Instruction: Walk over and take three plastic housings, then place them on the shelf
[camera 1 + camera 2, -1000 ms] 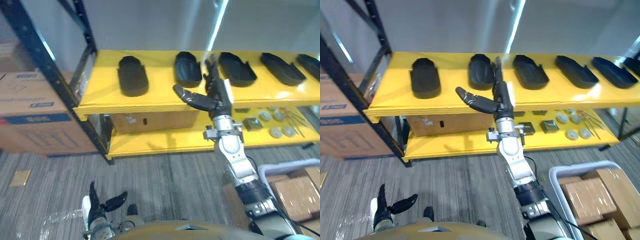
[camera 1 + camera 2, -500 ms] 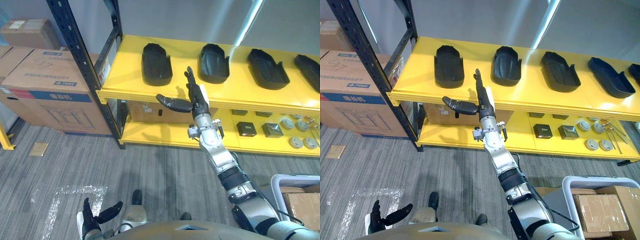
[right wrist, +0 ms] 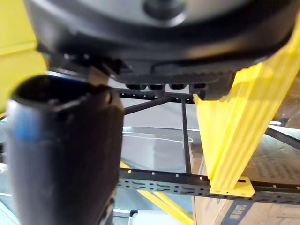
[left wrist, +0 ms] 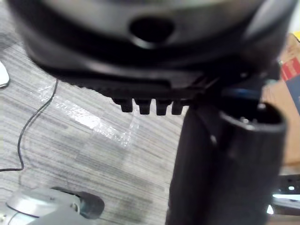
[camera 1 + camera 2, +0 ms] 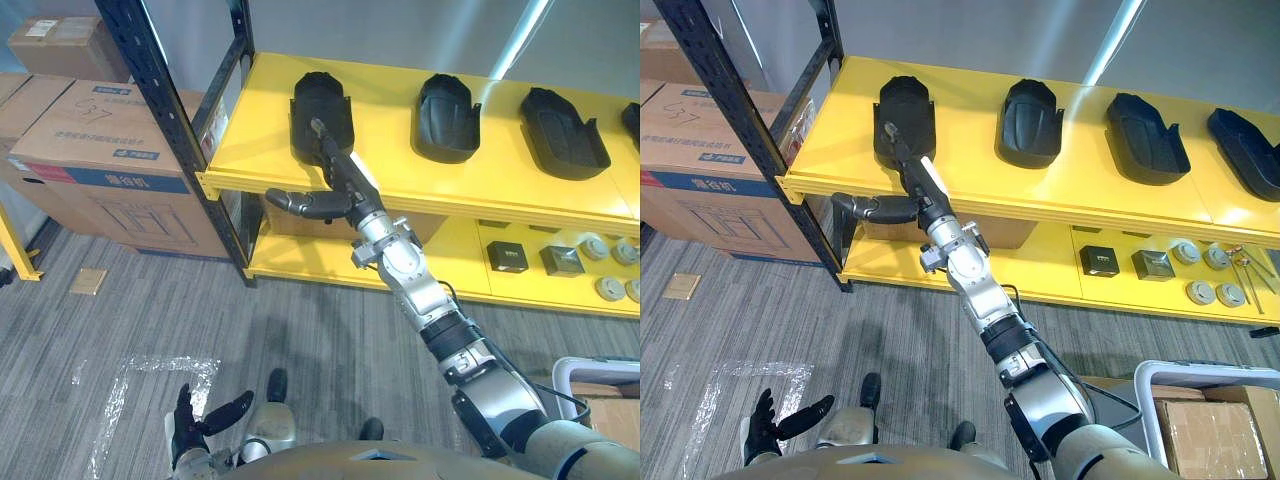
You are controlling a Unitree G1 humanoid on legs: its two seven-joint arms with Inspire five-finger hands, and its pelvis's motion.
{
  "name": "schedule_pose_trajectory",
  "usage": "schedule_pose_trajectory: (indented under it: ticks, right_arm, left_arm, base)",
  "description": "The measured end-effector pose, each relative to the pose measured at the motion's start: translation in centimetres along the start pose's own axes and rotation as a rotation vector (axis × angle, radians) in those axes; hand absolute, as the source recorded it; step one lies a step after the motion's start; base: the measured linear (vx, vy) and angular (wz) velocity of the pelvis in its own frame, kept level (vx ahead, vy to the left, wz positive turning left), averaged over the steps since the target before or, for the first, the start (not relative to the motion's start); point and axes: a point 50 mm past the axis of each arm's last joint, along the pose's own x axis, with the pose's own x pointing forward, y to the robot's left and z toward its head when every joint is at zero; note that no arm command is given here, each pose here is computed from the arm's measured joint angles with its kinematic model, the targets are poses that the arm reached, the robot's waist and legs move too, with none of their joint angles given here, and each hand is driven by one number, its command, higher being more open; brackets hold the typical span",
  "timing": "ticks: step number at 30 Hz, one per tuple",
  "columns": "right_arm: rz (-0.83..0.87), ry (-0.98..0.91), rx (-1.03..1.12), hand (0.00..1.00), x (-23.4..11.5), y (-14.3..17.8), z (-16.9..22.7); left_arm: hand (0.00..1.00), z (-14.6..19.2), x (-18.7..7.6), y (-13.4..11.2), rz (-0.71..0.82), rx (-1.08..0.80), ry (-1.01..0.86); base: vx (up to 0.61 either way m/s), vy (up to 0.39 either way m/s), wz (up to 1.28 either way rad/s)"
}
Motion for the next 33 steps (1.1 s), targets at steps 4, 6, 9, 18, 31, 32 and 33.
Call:
schedule_pose_trajectory:
  ticks: [4, 6, 9, 18, 31, 32, 33]
  right_arm:
    - [-0.017, -0.015, -0.008, 1.00, 1.0, 0.1, 0.6]
    - [-0.024, -0.024, -0.019, 1.00, 1.3, 0.3, 0.9]
    - [-0.048, -0.018, -0.023, 1.00, 1.4, 0.1, 0.7]
    - [-0.221, -0.010, -0.074, 1.00, 2.5, -2.4, 1.1]
    - [-0.326, -0.196, -0.154, 1.00, 3.5, -6.0, 5.4]
    - [-0.323, -0.203, -0.156, 1.00, 3.7, -5.9, 5.7]
    - [-0.295, -0.233, -0.168, 1.00, 4.2, -5.8, 6.6]
  left_arm:
    - [1.00, -0.2, 0.0, 0.0, -0.011, 0.000, 0.016]
    - [1.00, -0.3, 0.1, 0.1, -0.006, -0.009, 0.026]
    - [1.00, -0.2, 0.1, 0.1, -0.003, -0.025, 0.030]
    - [1.00, 0.5, 0.4, -0.7, -0.033, -0.032, 0.009]
    - [1.00, 4.2, 1.5, -3.1, -0.116, -0.115, -0.086]
    - [1.00, 4.4, 1.5, -3.2, -0.119, -0.120, -0.092]
    - [1.00, 4.9, 1.4, -3.6, -0.140, -0.130, -0.113]
  base:
    - [-0.06, -0.018, 0.11]
    - [-0.03, -0.012, 0.05]
    - [0.00, 0.000, 0.00]
    - [0.02, -0.021, 0.10]
    - [0.00, -0.002, 0.00]
    - [0.01, -0.085, 0.04]
    - [0.02, -0.086, 0.05]
